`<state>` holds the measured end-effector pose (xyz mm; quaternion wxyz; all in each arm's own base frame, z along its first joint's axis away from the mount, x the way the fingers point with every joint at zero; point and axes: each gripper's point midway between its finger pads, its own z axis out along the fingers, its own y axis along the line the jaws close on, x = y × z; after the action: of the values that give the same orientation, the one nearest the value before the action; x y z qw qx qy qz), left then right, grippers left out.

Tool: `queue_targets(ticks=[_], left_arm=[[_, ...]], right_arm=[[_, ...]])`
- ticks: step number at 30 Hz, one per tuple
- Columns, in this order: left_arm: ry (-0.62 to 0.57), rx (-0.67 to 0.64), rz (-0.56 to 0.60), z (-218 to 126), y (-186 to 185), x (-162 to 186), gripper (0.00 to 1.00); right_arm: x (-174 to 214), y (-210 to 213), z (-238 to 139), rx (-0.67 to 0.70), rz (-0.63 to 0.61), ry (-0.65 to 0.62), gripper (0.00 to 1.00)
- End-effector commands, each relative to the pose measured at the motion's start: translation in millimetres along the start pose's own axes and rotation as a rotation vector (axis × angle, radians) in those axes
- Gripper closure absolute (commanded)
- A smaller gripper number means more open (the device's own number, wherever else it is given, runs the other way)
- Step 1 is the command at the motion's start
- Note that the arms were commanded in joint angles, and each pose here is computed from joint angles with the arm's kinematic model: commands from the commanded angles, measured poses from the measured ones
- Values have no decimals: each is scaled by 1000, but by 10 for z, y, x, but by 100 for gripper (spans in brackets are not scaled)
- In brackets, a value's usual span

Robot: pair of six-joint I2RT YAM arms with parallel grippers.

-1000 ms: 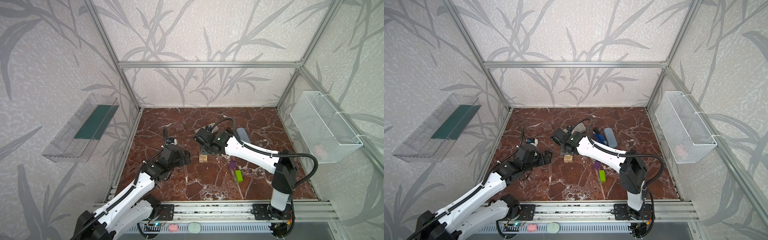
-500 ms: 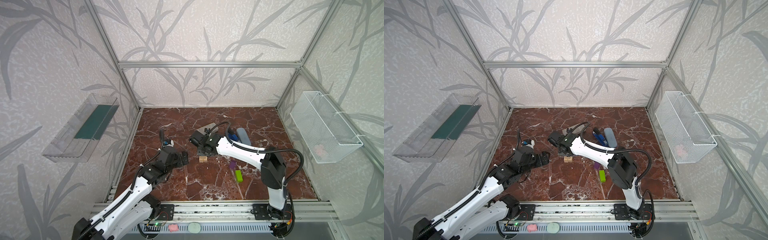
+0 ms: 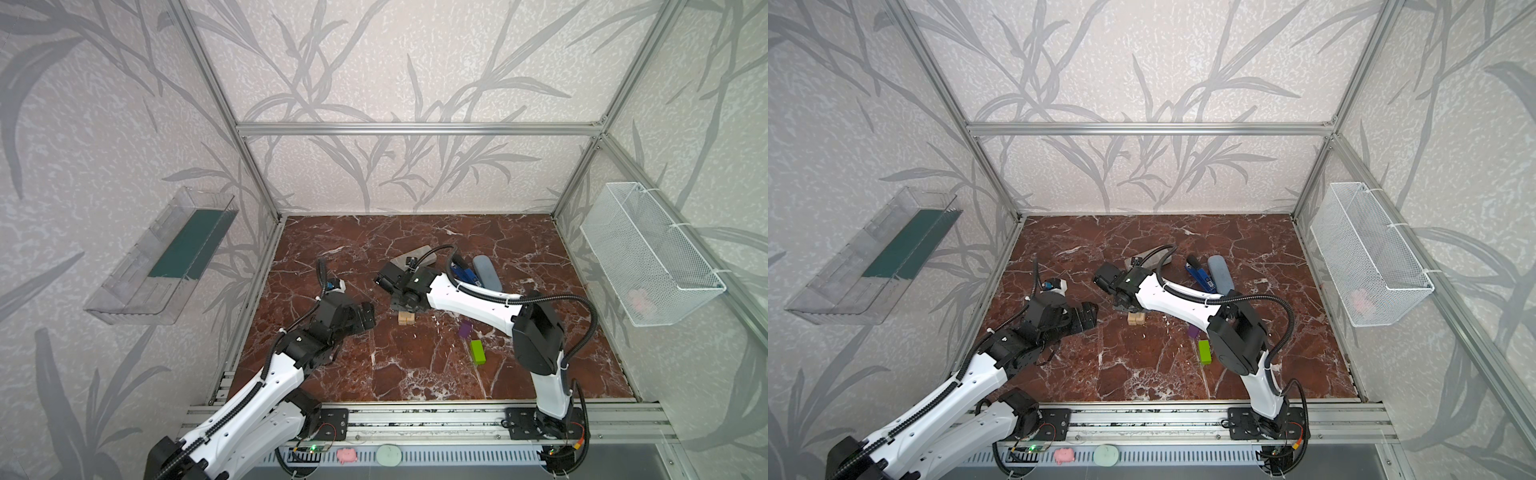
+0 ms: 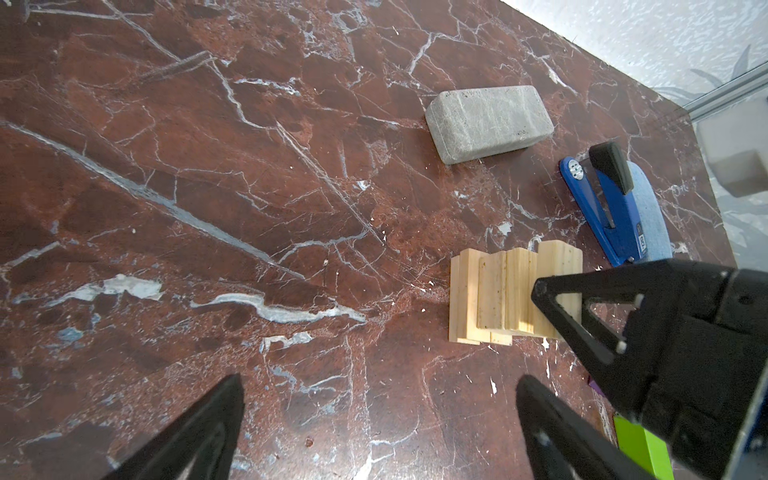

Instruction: Build the wood block tower

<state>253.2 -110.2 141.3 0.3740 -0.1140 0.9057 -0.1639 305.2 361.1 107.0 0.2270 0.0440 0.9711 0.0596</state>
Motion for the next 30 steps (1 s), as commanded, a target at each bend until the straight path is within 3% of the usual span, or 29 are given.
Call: queue_targets(ticks=[1, 30], left_arm=[[-9, -22, -11, -8, 63, -1, 0], [2, -21, -13, 23, 61, 14, 0]], right_arm=[[-86, 2, 2, 16, 4, -28, 76], [-39, -73, 139, 55, -6, -9, 69]])
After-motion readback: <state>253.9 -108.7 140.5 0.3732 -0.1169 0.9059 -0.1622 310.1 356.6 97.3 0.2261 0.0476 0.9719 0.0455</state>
